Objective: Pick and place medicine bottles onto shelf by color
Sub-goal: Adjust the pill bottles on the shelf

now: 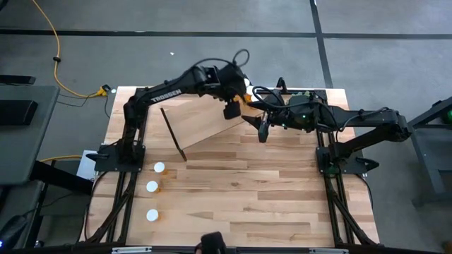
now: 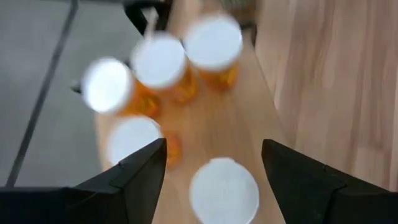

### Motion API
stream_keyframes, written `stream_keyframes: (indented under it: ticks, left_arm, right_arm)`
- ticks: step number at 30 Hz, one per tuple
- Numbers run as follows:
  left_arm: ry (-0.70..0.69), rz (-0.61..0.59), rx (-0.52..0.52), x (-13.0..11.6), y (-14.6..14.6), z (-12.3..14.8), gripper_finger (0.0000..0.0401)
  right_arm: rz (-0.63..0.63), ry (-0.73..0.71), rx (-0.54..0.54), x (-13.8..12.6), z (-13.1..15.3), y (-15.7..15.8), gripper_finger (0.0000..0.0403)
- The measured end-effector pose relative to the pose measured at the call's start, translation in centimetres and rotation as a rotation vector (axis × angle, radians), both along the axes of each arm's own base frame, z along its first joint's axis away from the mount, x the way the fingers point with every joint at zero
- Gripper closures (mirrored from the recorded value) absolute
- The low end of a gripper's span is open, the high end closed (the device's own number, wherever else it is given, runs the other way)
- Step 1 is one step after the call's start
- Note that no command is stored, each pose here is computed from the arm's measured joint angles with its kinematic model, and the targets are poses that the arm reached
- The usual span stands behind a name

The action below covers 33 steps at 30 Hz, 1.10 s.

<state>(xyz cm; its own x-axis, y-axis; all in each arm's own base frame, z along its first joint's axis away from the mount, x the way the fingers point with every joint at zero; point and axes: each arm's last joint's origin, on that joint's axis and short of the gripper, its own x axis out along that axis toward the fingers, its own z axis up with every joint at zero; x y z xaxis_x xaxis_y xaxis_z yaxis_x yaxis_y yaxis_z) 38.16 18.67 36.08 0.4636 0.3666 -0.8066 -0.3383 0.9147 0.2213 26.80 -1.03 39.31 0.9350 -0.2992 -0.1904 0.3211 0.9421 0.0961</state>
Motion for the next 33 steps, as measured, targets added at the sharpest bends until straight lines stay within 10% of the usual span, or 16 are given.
stream_keyframes:
  ticks: [10,16,20,25,33]
  left_arm:
    - [-0.246,0.09,-0.031,-5.9,-0.1,7.8,0.0162]
    - [-0.506,0.098,-0.043,-12.5,-3.1,11.8,0.0283]
    - [-0.708,0.062,-0.02,-16.0,-6.0,12.1,0.0384]
    - [-0.95,0.027,-0.007,-19.1,-9.1,9.5,0.0392]
    - [-1.185,0.054,-0.055,-22.1,-11.8,4.7,0.04]
  right_arm:
    - [-0.001,-0.006,0.006,0.0,0.0,0.0,0.0158]
    - [-0.016,0.013,0.077,1.3,-1.1,0.0,0.0158]
    - [-0.018,0.054,0.127,3.1,-2.7,0.0,0.0158]
    - [-0.039,0.106,0.197,6.0,-5.7,0.0,0.0164]
    - [-0.24,0.166,0.25,9.8,-11.0,-0.8,0.0373]
